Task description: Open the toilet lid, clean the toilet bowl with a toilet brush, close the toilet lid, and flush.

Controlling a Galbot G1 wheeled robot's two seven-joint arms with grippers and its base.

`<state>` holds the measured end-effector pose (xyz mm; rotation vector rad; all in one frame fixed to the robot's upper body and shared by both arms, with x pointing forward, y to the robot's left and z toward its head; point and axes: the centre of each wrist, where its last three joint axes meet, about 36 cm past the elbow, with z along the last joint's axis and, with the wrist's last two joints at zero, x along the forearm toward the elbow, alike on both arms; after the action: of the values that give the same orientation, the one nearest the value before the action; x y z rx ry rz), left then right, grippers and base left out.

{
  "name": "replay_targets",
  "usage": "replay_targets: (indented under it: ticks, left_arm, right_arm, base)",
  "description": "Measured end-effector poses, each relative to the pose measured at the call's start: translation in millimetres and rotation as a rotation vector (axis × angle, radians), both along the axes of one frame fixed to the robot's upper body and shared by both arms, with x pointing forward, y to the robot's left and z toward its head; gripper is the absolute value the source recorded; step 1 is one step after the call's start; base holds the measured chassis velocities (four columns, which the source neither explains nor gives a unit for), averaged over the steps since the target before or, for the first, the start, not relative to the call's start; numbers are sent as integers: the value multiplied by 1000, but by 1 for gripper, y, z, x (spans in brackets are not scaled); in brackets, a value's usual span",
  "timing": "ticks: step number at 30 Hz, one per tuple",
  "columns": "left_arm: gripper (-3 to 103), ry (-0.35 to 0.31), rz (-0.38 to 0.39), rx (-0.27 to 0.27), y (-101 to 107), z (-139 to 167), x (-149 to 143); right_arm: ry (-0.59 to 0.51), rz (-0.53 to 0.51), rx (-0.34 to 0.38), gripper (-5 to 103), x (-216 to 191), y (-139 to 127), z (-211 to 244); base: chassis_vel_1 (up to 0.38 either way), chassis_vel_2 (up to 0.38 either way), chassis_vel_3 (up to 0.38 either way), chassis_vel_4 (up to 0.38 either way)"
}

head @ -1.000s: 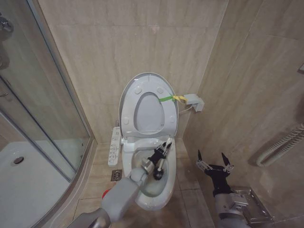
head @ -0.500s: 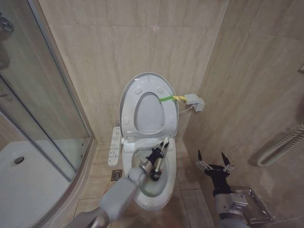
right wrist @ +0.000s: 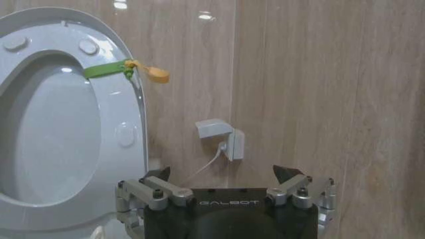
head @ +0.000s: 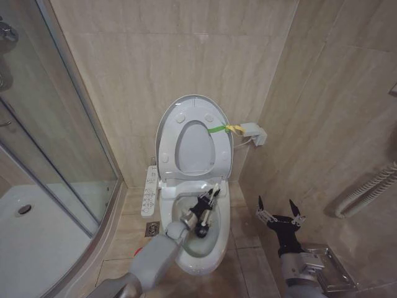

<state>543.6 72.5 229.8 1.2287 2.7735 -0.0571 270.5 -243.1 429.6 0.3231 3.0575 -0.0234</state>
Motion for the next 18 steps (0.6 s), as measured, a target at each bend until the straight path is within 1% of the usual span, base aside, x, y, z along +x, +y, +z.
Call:
replay_targets:
  ticks: [3, 5, 7, 8, 10, 11, 13, 15, 18]
  left_arm:
    - [21, -5, -2, -5, -2, 2, 0]
    - [21, -32, -9, -33, -14, 15, 3]
    - [21, -62, -22, -67, -32, 31, 6]
    - [21, -62, -22, -67, -32, 31, 6]
    - [21, -83, -31, -106, -54, 45, 7]
    - [21, -83, -31, -106, -54, 45, 7]
    - [21, -86, -40, -128, -69, 50, 5]
    - [21, -84, -47, -137, -76, 51, 3]
    - [21, -76, -47, -135, -77, 47, 0]
  right_arm:
    - [0, 0, 0, 100, 0, 0, 0]
    - [0, 0, 0, 100, 0, 0, 0]
    - [0, 0, 0, 100, 0, 0, 0]
    - [0, 0, 0, 100, 0, 0, 0]
    - [0, 0, 0, 100, 0, 0, 0]
    - [0, 0, 0, 100, 0, 0, 0]
    - [0, 0, 0, 100, 0, 0, 0]
    - [0, 0, 0, 100, 0, 0, 0]
    - [0, 0, 0, 100, 0, 0, 0]
  base:
    - [0, 0, 0, 0]
    - [0, 0, 0, 0]
    - [0, 0, 0, 0]
    - [0, 0, 0, 0]
    - [0, 0, 0, 0]
    - [0, 0, 0, 0]
    - [0, 0, 0, 0]
    - [0, 0, 0, 0]
    - [0, 0, 0, 0]
